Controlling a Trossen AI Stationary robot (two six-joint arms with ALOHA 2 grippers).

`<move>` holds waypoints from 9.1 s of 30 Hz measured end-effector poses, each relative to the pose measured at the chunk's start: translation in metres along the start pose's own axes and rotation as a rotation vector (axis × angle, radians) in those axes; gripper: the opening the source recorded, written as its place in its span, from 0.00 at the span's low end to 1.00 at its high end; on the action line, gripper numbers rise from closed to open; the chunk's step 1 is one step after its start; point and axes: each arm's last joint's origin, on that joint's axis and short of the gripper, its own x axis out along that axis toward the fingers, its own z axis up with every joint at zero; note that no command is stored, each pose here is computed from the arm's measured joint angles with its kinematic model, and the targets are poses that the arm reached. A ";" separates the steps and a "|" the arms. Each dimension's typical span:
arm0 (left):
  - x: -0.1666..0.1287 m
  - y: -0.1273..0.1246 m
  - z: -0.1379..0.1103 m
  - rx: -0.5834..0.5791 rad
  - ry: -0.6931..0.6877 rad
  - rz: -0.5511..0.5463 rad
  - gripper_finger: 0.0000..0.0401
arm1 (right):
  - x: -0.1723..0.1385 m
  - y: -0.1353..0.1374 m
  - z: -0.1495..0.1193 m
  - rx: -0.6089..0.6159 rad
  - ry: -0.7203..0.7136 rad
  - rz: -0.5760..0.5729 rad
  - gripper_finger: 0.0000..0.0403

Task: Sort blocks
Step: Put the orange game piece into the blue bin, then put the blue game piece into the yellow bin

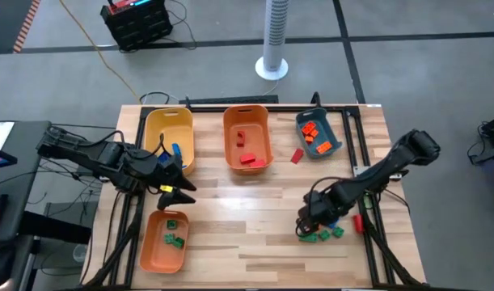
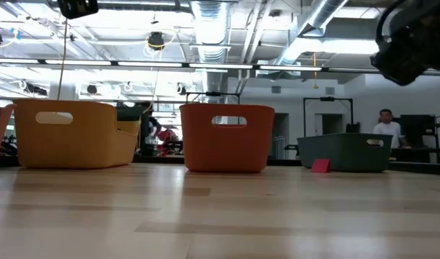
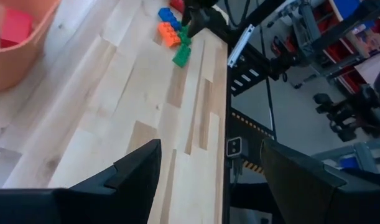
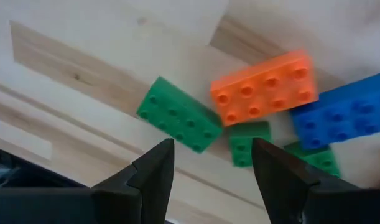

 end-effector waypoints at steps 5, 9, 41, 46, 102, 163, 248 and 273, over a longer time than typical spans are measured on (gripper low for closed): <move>0.000 0.000 0.000 -0.012 0.003 -0.003 0.67 | 0.015 0.003 0.000 0.017 0.006 -0.046 0.56; 0.000 0.000 0.000 -0.012 0.007 -0.007 0.67 | 0.026 0.001 0.003 -0.008 -0.001 -0.131 0.56; 0.000 0.000 0.000 -0.036 0.010 -0.007 0.67 | -0.006 -0.009 0.076 0.137 -0.183 -0.089 0.56; 0.000 0.000 0.000 -0.036 0.010 -0.007 0.67 | -0.002 -0.005 0.067 0.240 -0.215 -0.062 0.56; -0.001 0.008 -0.006 -0.154 0.020 0.116 0.67 | -0.076 -0.056 0.130 -0.197 -0.415 -0.088 0.30; -0.001 0.003 -0.005 -0.052 0.111 -0.022 0.67 | -0.006 -0.064 -0.035 0.414 -0.259 -0.154 0.65; 0.054 0.005 0.058 0.295 -0.471 0.084 0.73 | -0.191 0.145 0.111 -0.882 -1.291 0.903 0.28; 0.046 -0.004 0.072 0.396 -0.650 0.053 0.33 | -0.191 0.154 0.107 -0.892 -1.291 0.918 0.36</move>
